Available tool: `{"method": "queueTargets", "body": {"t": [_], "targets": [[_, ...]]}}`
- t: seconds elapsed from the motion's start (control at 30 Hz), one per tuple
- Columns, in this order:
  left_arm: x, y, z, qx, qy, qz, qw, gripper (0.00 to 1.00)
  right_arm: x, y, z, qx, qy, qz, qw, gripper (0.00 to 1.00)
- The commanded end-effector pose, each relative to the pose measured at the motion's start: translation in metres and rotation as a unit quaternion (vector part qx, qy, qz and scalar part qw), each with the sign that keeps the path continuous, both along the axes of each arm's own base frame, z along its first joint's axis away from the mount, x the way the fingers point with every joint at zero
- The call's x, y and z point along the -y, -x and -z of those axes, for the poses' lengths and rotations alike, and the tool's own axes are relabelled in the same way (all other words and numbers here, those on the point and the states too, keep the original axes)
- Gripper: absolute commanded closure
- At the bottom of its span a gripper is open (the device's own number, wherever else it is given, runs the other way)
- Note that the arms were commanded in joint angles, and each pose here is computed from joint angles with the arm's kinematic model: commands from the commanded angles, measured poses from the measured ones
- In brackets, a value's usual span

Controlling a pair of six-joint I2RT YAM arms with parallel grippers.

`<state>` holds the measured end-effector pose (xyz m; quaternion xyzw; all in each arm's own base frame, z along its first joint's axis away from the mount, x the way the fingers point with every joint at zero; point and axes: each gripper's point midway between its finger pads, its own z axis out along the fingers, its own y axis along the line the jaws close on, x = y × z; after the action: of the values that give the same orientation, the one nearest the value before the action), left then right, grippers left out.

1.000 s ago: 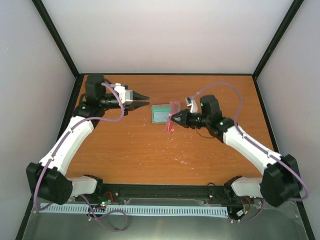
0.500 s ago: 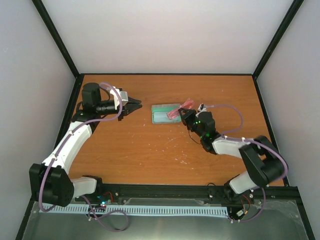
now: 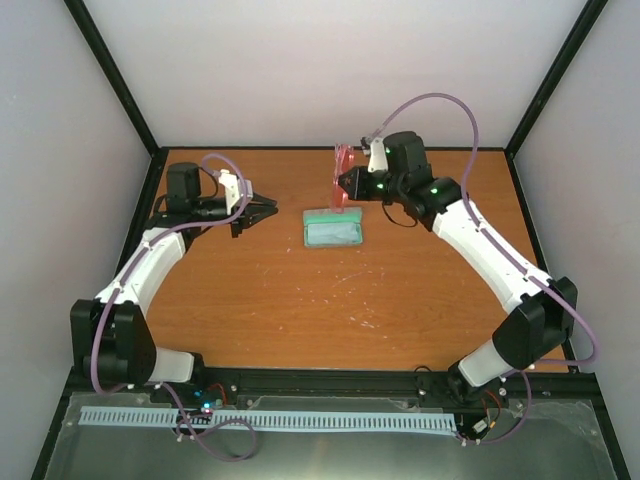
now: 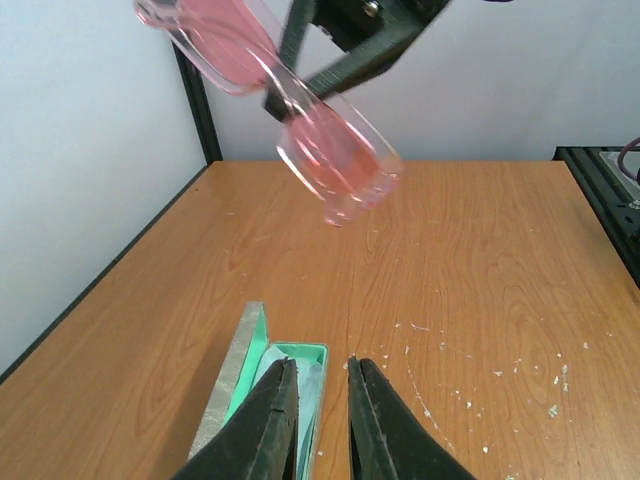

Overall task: Organize the sunglasses
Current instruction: Place the sunglasses in the sunglasses case.

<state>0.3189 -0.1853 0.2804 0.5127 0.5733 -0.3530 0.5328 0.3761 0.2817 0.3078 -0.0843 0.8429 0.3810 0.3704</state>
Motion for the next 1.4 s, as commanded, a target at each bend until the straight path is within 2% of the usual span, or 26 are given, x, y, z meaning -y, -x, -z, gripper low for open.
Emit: {"method": "queueTargets", "body": {"t": [0.0, 0.03, 0.1, 0.13, 0.2, 0.27, 0.37, 0.53, 0.67, 0.77, 0.9, 1.03, 1.17, 1.37], "targets": [[0.0, -0.002, -0.014, 0.032, 0.007, 0.022, 0.999, 0.83, 0.033, 0.049, 0.088, -0.126, 0.179, -0.069, 0.973, 0.97], [0.0, -0.003, -0.014, 0.033, 0.008, 0.022, 0.999, 0.83, 0.032, 0.041, 0.085, -0.126, 0.152, -0.036, 0.98, 0.97], [0.0, -0.006, -0.014, 0.031, 0.009, 0.019, 0.999, 0.82, 0.026, 0.031, 0.069, -0.105, 0.052, 0.026, 0.993, 0.97], [0.0, -0.007, -0.015, 0.031, 0.009, 0.018, 0.999, 0.82, 0.032, 0.03, 0.081, -0.115, 0.009, 0.069, 0.991, 0.97], [0.0, -0.007, -0.013, 0.025, 0.009, 0.017, 0.999, 0.82, 0.039, 0.025, 0.076, -0.101, -0.102, 0.143, 0.979, 0.97], [0.0, -0.004, -0.011, 0.022, 0.01, 0.019, 1.0, 0.82, 0.048, 0.022, 0.066, -0.069, -0.208, 0.209, 0.953, 0.97], [0.0, 0.001, -0.005, 0.011, 0.013, 0.021, 1.0, 0.82, 0.056, 0.023, 0.069, -0.041, -0.265, 0.267, 0.926, 0.97], [0.0, 0.005, -0.003, 0.023, 0.017, 0.021, 0.999, 0.82, 0.039, 0.008, 0.073, -0.032, -0.335, 0.265, 0.903, 0.97], [-0.002, 0.003, -0.005, 0.027, 0.011, 0.004, 1.0, 0.82, 0.033, 0.003, 0.1, -0.064, -0.439, 0.303, 0.843, 0.97], [-0.005, 0.001, -0.006, 0.027, 0.008, -0.005, 1.0, 0.83, 0.02, 0.004, 0.122, -0.087, -0.481, 0.317, 0.812, 0.97], [-0.012, 0.0, -0.005, 0.024, 0.009, -0.015, 1.0, 0.83, 0.002, 0.007, 0.132, -0.107, -0.523, 0.31, 0.787, 0.97], [-0.018, -0.003, -0.002, 0.021, 0.01, -0.025, 0.999, 0.83, -0.002, 0.006, 0.139, -0.113, -0.52, 0.315, 0.786, 0.97], [-0.02, -0.005, -0.001, 0.018, 0.012, -0.028, 0.999, 0.83, 0.004, 0.004, 0.155, -0.122, -0.542, 0.333, 0.762, 0.97], [-0.022, -0.011, 0.003, 0.012, 0.014, -0.036, 0.999, 0.83, 0.003, 0.0, 0.179, -0.151, -0.531, 0.357, 0.754, 0.97]]}}
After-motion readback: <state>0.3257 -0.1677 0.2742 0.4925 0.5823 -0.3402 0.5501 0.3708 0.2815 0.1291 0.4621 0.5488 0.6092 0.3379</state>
